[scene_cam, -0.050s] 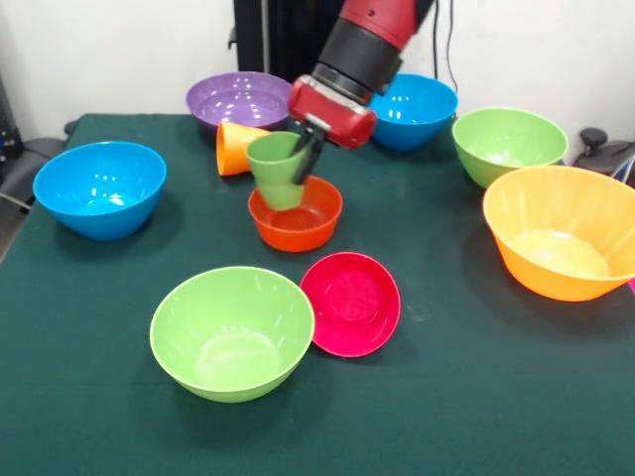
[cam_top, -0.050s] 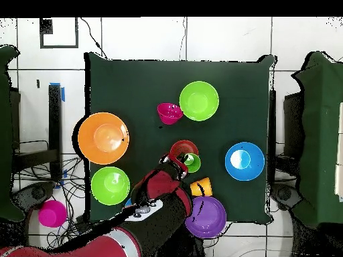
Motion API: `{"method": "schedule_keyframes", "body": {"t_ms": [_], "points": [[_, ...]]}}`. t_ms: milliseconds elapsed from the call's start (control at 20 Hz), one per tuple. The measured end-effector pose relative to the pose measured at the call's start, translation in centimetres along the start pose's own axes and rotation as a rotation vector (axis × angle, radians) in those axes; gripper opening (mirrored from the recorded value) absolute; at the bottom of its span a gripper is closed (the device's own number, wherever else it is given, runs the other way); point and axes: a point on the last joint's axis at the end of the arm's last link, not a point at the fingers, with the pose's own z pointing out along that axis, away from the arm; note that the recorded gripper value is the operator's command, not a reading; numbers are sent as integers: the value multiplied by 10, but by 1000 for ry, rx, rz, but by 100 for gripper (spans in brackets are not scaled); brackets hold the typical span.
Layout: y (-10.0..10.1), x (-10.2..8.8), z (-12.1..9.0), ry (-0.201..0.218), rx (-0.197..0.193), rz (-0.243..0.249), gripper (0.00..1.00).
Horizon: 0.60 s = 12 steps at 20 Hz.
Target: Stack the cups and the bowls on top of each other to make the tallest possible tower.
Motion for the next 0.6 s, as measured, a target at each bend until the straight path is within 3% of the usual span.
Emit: {"method": "schedule_keyframes", "body": {"t_ms": [200, 600], "points": [[-24, -13, 6, -7, 43, 28, 0], [-41, -19, 13, -28, 97, 52, 0]]}}
